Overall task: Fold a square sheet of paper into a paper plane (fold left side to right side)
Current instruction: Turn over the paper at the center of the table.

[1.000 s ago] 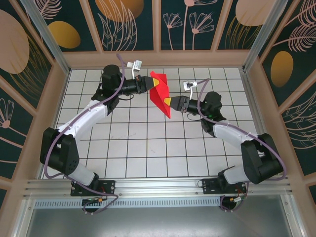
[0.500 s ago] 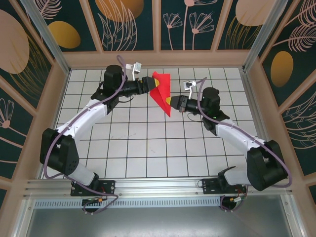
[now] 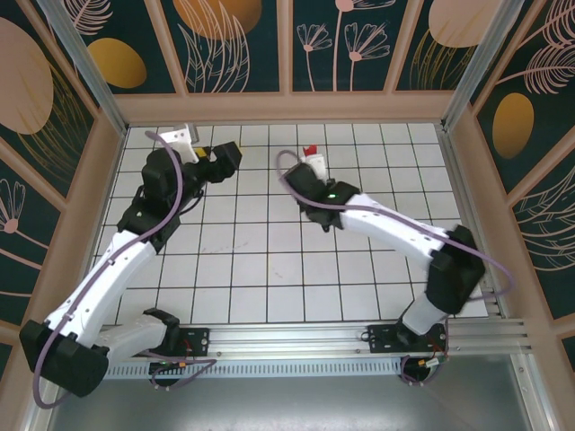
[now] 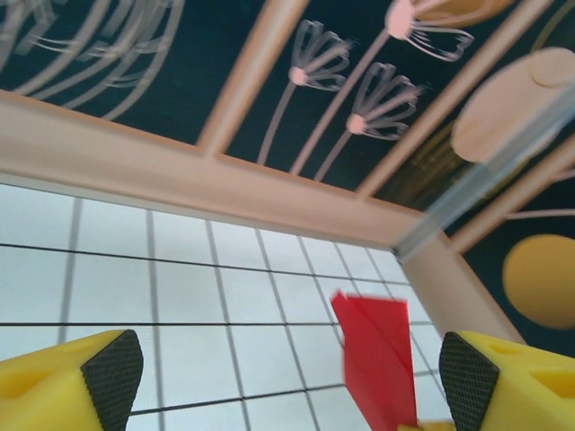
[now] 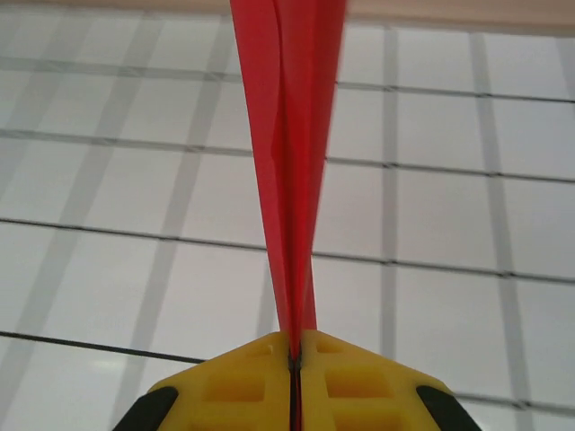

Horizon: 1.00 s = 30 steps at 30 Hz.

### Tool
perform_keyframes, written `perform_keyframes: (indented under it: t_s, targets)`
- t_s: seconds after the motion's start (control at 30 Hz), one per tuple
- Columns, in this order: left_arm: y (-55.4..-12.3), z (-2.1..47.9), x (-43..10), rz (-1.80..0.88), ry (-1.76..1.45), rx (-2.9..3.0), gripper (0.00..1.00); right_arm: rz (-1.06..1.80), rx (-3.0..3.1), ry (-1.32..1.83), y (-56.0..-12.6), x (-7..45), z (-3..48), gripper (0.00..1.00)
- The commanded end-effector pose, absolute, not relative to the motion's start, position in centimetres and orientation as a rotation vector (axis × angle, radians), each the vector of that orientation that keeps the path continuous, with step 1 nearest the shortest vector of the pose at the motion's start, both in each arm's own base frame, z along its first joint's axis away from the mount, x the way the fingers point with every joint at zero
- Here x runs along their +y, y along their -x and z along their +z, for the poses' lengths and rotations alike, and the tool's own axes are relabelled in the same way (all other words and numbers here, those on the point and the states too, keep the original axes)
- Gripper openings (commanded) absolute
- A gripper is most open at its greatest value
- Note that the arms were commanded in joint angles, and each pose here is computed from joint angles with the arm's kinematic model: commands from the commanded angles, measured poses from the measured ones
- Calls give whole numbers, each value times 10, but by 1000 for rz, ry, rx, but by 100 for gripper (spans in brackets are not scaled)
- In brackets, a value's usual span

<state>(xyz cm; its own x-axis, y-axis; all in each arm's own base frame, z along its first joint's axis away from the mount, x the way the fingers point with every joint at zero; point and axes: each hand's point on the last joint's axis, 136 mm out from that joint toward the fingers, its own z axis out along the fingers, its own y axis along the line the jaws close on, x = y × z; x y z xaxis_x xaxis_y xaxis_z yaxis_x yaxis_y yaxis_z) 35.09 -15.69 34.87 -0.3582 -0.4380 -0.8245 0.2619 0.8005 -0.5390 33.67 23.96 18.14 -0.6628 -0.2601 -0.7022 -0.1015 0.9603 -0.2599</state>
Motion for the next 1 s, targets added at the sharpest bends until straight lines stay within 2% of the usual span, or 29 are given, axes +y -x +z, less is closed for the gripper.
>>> perform_keyframes:
  t_s: [0.0, 0.3, 0.53, 0.67, 0.8, 0.97]
  targets:
    - [-351, 351, -130, -613, 239, 1745, 88, -813, 2237, 376, -324, 201, 168, 10]
    - [-348, 353, -131, -643, 246, 1738, 87, -1032, 2268, 616, -330, 243, 93, 10]
    - [-355, 336, -145, -679, 220, 1798, 86, -916, 2416, 722, -324, 273, 50, 15]
    - [-360, 328, -153, -709, 206, 1831, 86, -816, 2523, 785, -313, 285, 26, 29]
    - [-363, 323, -159, -727, 200, 1851, 86, -638, 2599, 778, -306, 303, 23, 38]
    - [-368, 315, -170, -793, 209, 1878, 91, -370, 2555, 696, -307, 321, 69, 72]
